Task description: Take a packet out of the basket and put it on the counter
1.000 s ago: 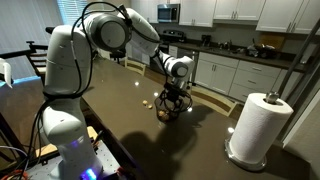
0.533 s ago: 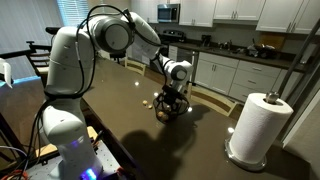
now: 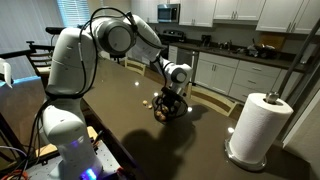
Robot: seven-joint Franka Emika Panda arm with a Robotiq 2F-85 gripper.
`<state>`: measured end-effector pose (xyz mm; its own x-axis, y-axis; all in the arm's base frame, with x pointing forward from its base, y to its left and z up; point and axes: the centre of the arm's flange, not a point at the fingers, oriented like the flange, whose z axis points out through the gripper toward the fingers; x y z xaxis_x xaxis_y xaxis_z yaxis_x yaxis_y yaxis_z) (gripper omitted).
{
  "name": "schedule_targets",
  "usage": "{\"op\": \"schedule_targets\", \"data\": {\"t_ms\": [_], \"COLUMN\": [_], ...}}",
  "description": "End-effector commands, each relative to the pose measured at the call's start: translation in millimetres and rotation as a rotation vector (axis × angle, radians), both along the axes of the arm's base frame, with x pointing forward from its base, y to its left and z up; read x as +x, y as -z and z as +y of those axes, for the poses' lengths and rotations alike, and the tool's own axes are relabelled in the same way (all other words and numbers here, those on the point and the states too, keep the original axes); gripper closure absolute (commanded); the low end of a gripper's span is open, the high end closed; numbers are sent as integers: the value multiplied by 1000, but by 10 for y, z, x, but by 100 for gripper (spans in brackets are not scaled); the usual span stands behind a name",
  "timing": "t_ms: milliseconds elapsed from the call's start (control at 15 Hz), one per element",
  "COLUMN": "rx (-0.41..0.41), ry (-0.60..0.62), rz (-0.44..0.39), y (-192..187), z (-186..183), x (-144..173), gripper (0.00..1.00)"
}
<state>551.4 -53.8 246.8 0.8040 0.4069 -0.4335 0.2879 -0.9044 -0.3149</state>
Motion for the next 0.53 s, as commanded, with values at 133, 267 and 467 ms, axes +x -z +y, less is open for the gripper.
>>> {"op": "schedule_targets", "data": {"t_ms": [133,267,467], "rx": [9,9,6], "ry": [36,36,35], "rz": [34,34,31], "y": [5,-5,-26], "z": [-19,-18,4], "x": [30,34,32], "gripper": [59,72,91]}}
